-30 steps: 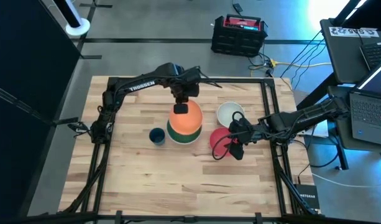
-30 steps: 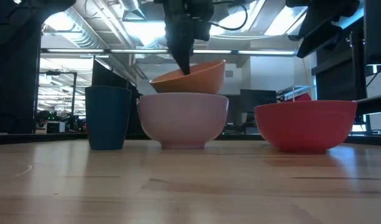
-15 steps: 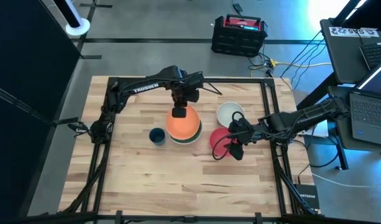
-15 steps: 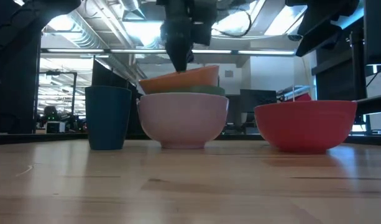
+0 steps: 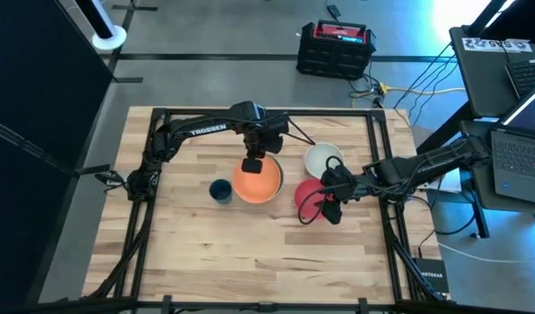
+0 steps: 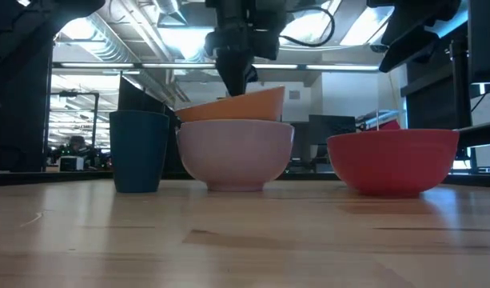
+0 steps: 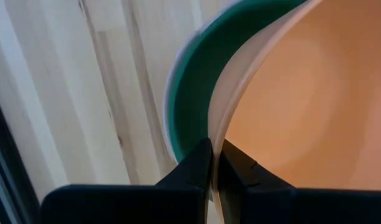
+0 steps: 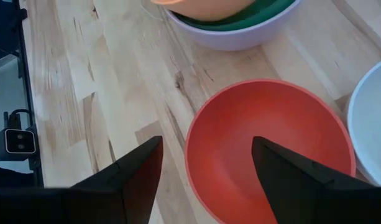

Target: Nest bowls inside each other

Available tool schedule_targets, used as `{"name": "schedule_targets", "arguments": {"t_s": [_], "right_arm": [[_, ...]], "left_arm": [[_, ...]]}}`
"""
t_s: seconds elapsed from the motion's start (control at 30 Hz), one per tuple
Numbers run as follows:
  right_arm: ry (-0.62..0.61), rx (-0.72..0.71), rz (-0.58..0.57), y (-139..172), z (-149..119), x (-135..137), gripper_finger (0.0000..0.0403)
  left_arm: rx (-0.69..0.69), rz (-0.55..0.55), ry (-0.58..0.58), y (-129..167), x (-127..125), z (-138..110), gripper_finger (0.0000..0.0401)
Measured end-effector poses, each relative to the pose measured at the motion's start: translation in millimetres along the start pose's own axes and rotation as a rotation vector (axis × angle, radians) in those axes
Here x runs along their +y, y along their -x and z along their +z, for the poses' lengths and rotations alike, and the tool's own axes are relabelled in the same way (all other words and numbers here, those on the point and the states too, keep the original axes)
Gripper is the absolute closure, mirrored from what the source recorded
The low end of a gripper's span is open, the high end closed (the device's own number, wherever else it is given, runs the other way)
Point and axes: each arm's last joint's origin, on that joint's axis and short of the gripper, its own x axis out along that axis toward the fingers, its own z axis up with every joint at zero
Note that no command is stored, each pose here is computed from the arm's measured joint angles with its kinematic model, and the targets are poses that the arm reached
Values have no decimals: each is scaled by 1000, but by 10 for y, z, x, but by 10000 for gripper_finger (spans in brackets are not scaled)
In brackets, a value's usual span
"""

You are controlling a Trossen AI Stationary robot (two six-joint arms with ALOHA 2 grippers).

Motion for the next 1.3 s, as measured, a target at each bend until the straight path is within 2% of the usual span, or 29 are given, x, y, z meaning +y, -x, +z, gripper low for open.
{"name": "schedule_targets", "arguments": {"t_s": [0.5,0.77,0.9,1.0,1.3], "right_arm": [[23,10,24,1,1,10,171],[33,7,19,0,2,9,171],[57,-72,-87,-1,40,-43,171],[39,-116,-194,-13,138,-192,171],[-107,41,-280,-306,598,-749,171]], "left_arm": [[-21,11,-102,4,30,9,293],[-48,69,-68,79,209,-35,244],[-10,179,-21,218,327,-107,237],[-14,195,116,380,389,-219,238],[-102,165,248,829,-103,-258,240]]}}
